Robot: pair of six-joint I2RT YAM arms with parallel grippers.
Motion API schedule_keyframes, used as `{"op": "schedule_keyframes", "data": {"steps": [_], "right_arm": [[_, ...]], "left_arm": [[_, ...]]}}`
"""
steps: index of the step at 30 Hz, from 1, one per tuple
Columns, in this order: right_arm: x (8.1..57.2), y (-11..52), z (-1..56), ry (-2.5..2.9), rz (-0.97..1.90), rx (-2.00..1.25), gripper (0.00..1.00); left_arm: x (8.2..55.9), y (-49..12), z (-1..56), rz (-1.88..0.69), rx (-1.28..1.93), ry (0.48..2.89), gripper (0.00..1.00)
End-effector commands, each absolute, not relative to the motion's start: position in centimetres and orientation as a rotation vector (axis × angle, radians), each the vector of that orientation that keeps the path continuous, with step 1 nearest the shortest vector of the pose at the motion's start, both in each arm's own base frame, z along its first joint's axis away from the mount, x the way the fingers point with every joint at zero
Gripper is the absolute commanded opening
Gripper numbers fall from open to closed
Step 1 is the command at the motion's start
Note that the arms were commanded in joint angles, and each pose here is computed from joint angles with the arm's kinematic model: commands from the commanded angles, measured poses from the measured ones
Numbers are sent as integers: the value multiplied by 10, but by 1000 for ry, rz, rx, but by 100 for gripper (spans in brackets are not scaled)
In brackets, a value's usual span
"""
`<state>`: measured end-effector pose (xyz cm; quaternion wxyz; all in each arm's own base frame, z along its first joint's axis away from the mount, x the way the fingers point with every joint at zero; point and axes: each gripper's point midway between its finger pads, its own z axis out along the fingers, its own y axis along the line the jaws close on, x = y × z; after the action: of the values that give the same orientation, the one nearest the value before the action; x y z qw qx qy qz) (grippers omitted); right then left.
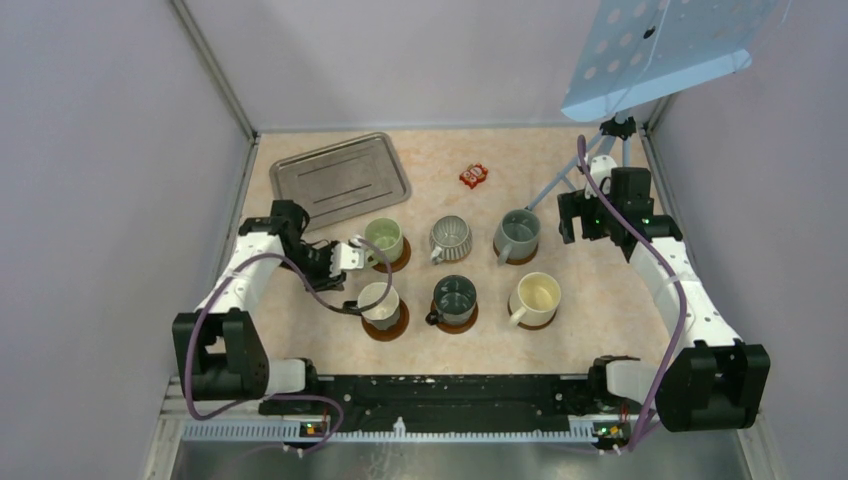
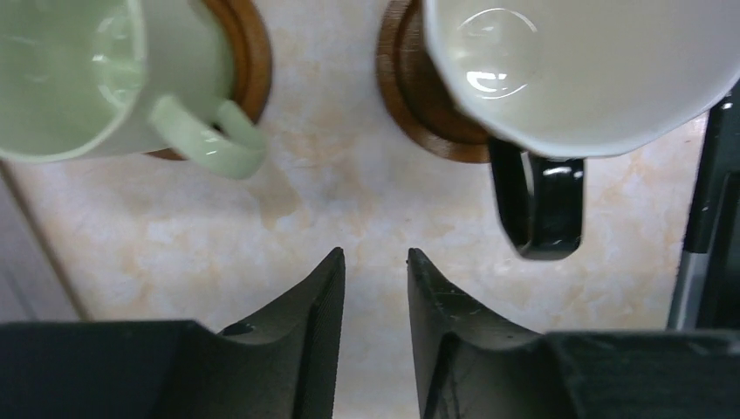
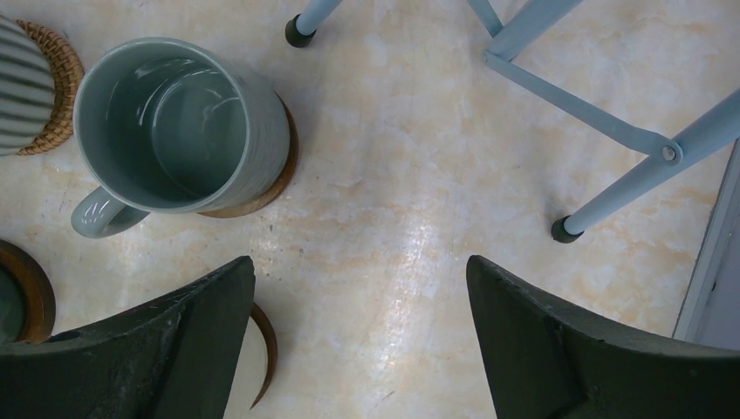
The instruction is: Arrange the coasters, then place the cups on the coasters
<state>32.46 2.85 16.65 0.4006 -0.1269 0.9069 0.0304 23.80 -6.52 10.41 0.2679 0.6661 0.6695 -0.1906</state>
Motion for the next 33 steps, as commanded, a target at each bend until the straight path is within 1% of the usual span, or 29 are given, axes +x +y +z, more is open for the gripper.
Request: {"op": "schedule_keyframes", "data": {"steps": [1,5,9,15,19,26,33], "right_arm": [[327,27,178,2247,70,-306,90],[327,28,177,2250,75,-307,90],[328,29,176,2250,84,-307,90],[330,29,177,2250,85,-306,90],[329,28,176,2253,78,-307,90],[328,28,175,2255,75,-306,90],[326,28,175,2256,75,-306,90]], "left_arm": [[224,-72,91,-498,1802,1808,36],[219,-72,86,-517,1762,1858,30],[214,-81,84,-521,1799,1819,29],[215,-86,84,-539,1779,1829,33],[209,-87,84,-537,1815,1792,35],[202,-87,82,-561,1843,1779,44],[195,-88,82,-580,1855,1771,48]]}}
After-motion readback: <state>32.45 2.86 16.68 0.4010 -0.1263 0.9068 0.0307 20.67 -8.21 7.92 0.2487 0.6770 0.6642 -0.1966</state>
